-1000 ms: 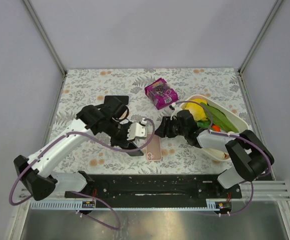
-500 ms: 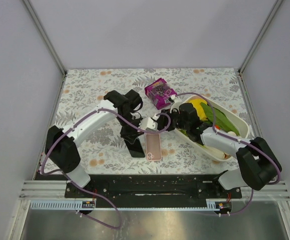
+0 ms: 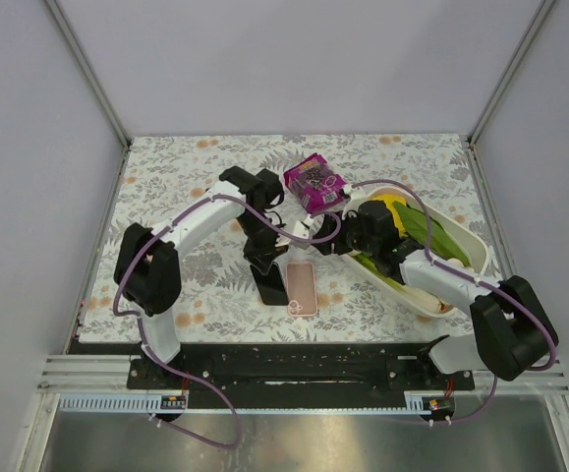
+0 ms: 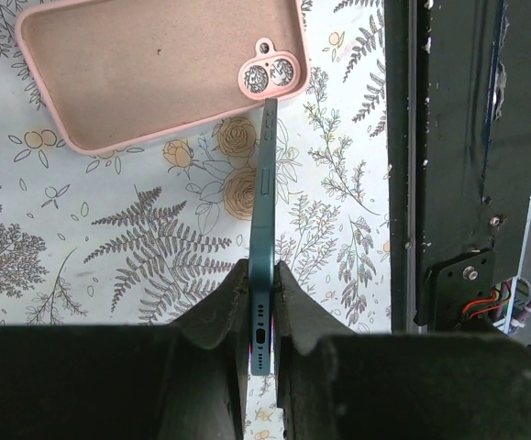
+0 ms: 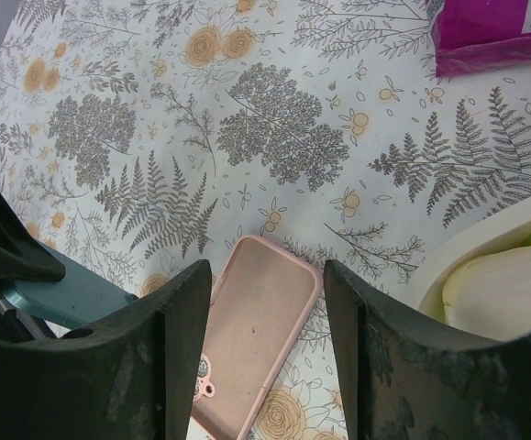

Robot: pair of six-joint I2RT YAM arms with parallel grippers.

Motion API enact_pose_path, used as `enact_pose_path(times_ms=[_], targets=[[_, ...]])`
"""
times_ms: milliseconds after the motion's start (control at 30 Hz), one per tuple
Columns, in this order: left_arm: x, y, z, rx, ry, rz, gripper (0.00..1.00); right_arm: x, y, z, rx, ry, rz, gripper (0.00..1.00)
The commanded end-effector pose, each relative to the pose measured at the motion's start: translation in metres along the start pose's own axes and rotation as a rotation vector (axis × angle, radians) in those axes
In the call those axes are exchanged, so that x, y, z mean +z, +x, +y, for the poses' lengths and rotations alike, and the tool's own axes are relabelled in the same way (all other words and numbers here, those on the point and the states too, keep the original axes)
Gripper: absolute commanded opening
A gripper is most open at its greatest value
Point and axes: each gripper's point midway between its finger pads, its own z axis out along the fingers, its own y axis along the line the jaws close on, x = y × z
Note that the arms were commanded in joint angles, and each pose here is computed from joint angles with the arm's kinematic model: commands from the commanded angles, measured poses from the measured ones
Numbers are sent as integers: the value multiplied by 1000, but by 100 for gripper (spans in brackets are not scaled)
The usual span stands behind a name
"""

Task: Take the phone out of the phone case
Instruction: Place the phone at the center of the board.

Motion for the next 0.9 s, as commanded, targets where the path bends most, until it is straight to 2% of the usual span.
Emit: enact_pose_path(times_ms=[0, 300, 533, 867], targets=[[-8, 26, -47, -79, 192, 98, 0, -6, -24, 0, -37, 13, -75, 61], [-18, 21, -71, -43, 182, 24, 0, -3, -19, -2, -25, 15, -62, 61], [-20, 24, -85, -68, 195, -38, 0, -1, -18, -3, -25, 13, -61, 61], [-8, 30, -69, -172, 239, -27, 0, 1, -15, -4, -22, 12, -53, 61]])
